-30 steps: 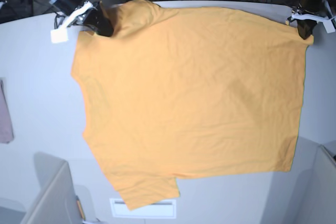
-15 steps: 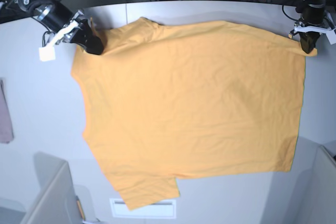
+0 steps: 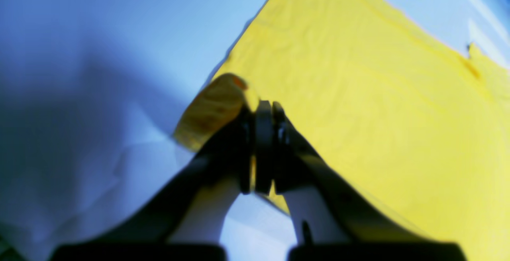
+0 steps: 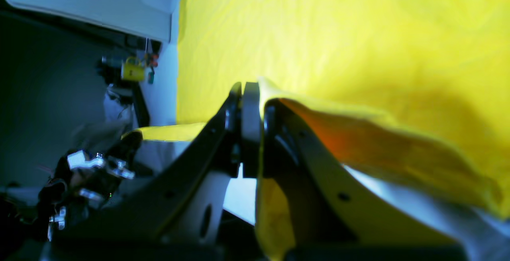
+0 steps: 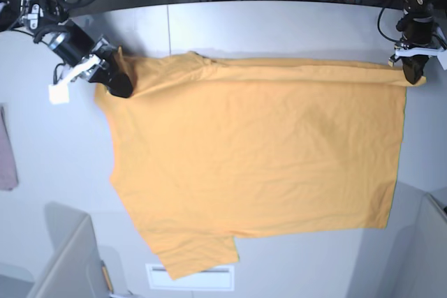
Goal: Fold the T-shirt properly
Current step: 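Drag the held shoulder edge along the shirt with both grippers, then release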
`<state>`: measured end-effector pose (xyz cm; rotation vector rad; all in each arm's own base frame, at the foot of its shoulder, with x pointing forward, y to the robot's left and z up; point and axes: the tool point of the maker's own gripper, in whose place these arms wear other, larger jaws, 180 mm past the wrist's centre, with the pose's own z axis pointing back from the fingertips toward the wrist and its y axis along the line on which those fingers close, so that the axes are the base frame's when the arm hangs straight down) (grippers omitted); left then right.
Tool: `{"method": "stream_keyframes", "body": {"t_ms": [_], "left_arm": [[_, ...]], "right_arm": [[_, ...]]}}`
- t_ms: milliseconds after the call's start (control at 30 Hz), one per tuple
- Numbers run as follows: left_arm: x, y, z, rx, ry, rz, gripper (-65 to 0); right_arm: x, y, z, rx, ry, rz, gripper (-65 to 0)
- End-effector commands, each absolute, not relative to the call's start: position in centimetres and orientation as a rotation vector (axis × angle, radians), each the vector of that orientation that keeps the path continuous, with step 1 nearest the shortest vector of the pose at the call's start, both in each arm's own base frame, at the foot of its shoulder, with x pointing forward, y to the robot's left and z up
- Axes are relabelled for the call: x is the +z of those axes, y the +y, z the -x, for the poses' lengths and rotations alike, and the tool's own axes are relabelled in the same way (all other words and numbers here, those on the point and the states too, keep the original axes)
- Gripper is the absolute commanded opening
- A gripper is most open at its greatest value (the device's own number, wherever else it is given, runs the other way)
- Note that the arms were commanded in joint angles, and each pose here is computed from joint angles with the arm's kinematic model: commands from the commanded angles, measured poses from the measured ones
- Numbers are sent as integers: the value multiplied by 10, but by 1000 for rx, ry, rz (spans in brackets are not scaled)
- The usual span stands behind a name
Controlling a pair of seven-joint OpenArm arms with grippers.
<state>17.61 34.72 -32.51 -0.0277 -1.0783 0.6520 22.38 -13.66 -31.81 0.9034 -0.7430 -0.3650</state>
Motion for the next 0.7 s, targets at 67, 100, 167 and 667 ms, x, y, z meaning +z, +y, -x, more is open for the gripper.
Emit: {"method": "stream_keyframes", "body": {"t_ms": [67,100,167,667], "left_arm": [[-313,350,-184,639,-1128,22,-650],[-313,351,-186,642,-1130,25,-650],[-313,352,-189,647,-1138,28,-650],[-336,362,-210,670,-1075,9,-650]], "right_arm": [[-315,-137,-235,-332,-735,-927,-650],[-318,-136,-239,-334,-707,-933,-650],[-322,-137,-246,-352,-671,-938,-650],[-326,-147,-298,-409,-616,-981,-650]]}}
